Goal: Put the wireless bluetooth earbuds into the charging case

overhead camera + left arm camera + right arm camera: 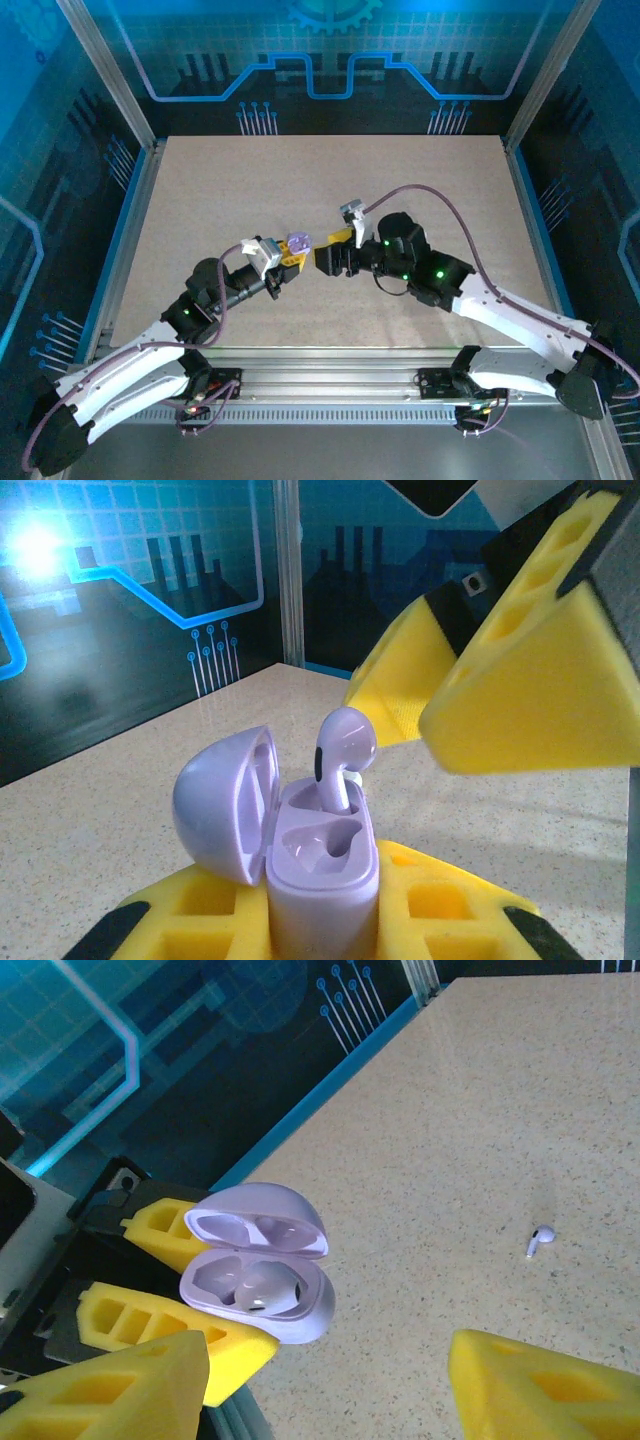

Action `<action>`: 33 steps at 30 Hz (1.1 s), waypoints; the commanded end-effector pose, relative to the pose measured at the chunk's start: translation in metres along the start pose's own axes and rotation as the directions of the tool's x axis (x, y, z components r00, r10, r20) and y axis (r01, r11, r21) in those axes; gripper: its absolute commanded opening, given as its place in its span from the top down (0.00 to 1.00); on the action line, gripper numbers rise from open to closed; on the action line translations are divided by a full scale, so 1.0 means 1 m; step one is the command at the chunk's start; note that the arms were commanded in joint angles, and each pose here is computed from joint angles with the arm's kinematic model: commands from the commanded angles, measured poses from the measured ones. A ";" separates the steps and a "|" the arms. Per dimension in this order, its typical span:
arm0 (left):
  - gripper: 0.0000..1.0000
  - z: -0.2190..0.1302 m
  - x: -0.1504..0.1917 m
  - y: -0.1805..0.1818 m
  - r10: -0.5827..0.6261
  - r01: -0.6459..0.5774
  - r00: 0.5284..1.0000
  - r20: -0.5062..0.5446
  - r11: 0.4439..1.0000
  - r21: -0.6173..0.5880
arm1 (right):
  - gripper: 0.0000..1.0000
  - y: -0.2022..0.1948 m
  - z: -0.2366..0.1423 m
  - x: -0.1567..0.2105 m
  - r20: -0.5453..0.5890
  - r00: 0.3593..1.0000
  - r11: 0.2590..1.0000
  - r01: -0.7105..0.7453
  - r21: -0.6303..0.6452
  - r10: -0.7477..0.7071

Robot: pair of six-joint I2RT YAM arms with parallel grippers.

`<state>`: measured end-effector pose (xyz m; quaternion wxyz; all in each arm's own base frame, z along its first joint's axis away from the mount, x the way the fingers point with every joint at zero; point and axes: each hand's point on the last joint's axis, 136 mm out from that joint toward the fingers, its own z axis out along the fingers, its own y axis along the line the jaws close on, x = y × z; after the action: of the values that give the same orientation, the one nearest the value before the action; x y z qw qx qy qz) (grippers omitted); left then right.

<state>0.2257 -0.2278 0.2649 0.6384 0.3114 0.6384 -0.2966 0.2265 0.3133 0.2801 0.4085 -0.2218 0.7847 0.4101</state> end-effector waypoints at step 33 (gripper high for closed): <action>0.82 -0.009 -0.031 -0.008 0.031 -0.033 0.996 0.081 0.999 0.029 | 0.38 -0.009 -0.008 -0.027 0.067 0.997 1.000 0.023 0.013 -0.024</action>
<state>0.2211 -0.2241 0.2739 0.6484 0.3090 0.6284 -0.2987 0.2444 0.3126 0.2802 0.4111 -0.2118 0.7890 0.4046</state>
